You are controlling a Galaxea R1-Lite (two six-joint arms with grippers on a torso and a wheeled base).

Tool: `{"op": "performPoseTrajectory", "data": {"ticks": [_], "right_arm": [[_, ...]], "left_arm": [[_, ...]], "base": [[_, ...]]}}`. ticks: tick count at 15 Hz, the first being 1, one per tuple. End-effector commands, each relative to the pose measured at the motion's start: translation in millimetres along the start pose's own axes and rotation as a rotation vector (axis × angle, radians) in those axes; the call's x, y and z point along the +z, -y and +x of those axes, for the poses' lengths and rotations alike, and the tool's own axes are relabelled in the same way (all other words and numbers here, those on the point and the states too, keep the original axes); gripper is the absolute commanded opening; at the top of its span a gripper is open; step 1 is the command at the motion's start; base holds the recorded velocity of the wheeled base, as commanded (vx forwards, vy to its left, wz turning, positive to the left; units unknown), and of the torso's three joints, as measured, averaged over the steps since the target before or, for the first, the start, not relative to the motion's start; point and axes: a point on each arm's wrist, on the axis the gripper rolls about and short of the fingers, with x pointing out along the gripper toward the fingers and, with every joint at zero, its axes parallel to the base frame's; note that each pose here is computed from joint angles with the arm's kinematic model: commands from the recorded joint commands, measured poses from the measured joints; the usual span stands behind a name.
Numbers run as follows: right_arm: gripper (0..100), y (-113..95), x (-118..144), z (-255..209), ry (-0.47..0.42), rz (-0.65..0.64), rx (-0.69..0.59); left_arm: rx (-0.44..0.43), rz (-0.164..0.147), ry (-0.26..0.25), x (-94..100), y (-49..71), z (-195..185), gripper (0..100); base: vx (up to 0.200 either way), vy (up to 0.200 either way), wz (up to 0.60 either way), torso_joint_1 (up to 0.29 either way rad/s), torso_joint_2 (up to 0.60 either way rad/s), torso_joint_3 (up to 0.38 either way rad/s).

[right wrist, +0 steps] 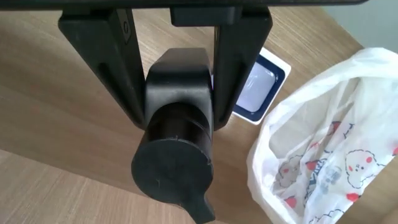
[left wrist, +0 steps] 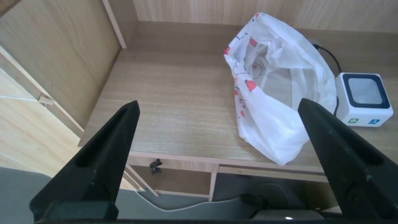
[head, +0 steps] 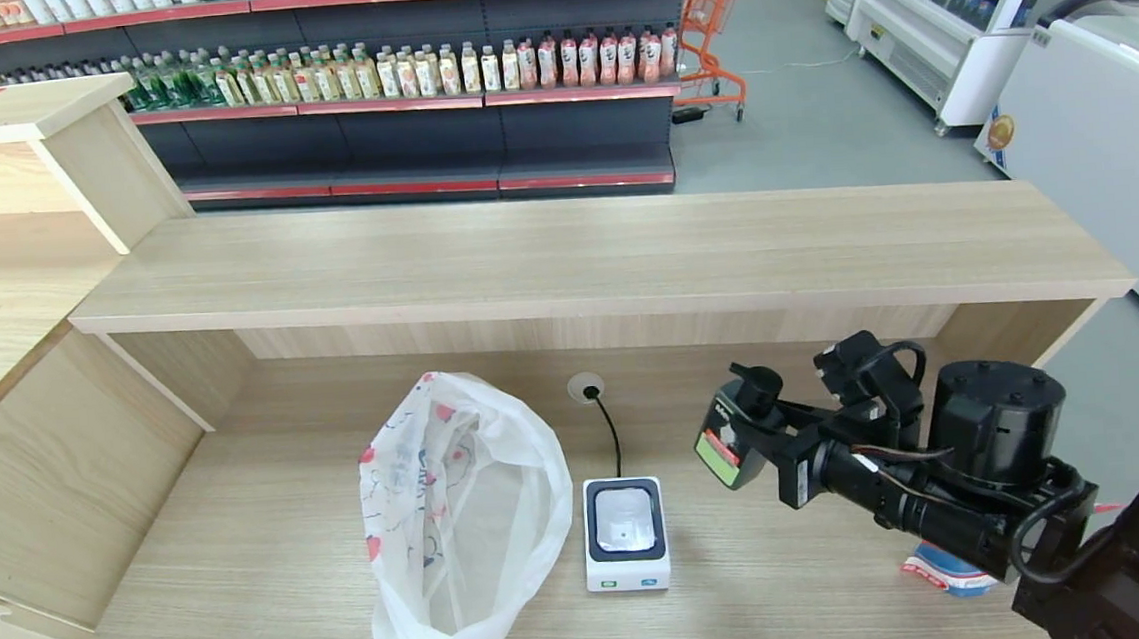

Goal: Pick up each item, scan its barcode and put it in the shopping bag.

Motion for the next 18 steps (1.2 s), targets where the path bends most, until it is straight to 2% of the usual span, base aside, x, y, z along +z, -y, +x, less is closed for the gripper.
{"op": "performPoseTrajectory", "data": {"ticks": [1,3,5,10,13,15,18], "right_arm": [[0,-2,0,-1,0.001,-0.001,0.006],[0,-8,6,0,0.028,0.010,0.028],[0,-23,12,-2,0.048,0.045,0.081],[0,-44,6,6,0.023,0.047,0.150],[0,-50,-16,43,-0.019,0.086,0.154],[0,-53,-25,61,-0.023,0.098,0.157],[0,-66,-53,100,-0.040,0.105,0.178]], "left_arm": [[0.000,0.000,0.000,0.0,0.0,0,100],[0.000,-0.001,0.000,0.0,0.0,0,100],[0.000,-0.001,0.000,0.0,0.0,0,100],[0.000,0.000,0.000,0.0,0.0,0,100],[0.000,0.000,0.000,0.0,0.0,0,100],[0.000,-0.003,0.000,0.0,0.0,0,100],[0.000,-0.003,0.000,0.0,0.0,0,100]], "base": [[0.000,0.000,0.00,0.000,0.00,0.000],[0.000,0.200,0.00,0.000,0.00,0.000],[0.000,0.200,0.00,-0.005,0.00,0.009],[0.000,0.200,0.00,0.002,0.00,0.002],[0.000,0.200,0.00,0.002,0.00,0.009],[0.000,0.000,0.00,0.000,0.00,0.000],[0.000,0.000,0.00,0.000,0.00,0.000]]}}
